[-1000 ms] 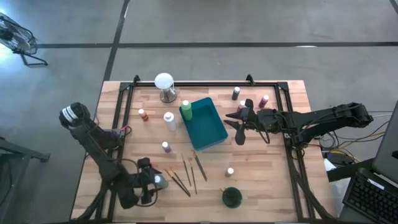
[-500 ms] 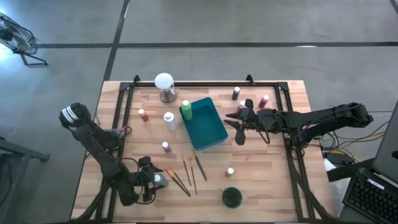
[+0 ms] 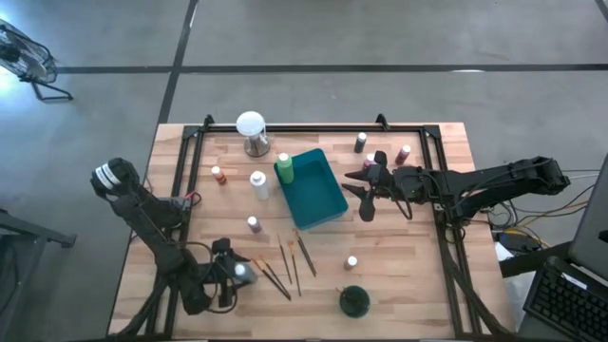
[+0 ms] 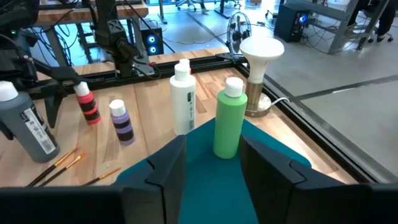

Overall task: Pick & Place Paint Supplies
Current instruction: Put the blue paint bottle into the blue bin

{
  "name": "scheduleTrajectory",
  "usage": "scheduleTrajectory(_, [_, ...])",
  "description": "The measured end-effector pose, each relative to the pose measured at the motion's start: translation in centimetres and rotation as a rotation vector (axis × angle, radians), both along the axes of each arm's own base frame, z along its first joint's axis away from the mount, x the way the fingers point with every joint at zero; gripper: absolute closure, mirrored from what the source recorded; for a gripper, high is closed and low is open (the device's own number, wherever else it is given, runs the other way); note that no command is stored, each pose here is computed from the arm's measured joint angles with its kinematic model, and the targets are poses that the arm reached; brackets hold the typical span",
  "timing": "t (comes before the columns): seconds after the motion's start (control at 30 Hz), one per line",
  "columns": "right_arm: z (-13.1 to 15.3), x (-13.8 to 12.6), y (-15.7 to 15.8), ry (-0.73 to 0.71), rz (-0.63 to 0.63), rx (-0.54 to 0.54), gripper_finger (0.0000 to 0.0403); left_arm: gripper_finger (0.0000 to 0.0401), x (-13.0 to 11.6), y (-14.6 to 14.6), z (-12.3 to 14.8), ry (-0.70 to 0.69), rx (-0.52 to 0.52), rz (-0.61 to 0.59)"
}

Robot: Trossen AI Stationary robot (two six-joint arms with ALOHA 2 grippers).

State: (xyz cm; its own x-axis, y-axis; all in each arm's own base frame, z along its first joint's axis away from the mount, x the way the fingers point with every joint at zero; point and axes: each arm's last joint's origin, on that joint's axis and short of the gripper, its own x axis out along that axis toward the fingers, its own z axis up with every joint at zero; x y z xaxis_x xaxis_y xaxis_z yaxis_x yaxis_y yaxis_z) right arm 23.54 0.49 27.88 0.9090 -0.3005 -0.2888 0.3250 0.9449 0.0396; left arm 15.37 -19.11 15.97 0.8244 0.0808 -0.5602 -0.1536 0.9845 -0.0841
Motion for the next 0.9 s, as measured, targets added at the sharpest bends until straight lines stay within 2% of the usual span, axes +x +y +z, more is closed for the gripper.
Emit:
scheduleTrajectory(0.13, [0.0, 0.0, 0.0, 0.0, 0.0, 0.0, 0.0255, 0.014, -0.1, 0.1, -0.1, 0.002, 0.008, -0.001])
scheduleTrajectory(0.4, [0.1, 0.0, 0.0, -0.01, -0.002, 0.006, 0.028, 0.0236, 0.4, -0.6, 0.8, 0.001, -0.008, -0.049])
scheduleTrajectory(0.57, [0.1, 0.1, 0.1, -0.029, 0.029, 0.074, 0.0293, 0.0237, 1.3, -1.3, 2.9, -0.038, 0.021, -0.093])
scheduleTrajectory(0.77, [1.0, 1.7, 1.2, -0.156, 0.295, 0.143, 0.0306, 0.0237, 3.6, -0.2, 5.3, -0.009, 0.029, -0.121])
scheduleTrajectory(0.9, [1.1, 3.8, 2.3, -0.125, 0.366, 0.111, 0.0309, 0.0237, 5.9, 1.7, 6.4, 0.025, 0.05, -0.126])
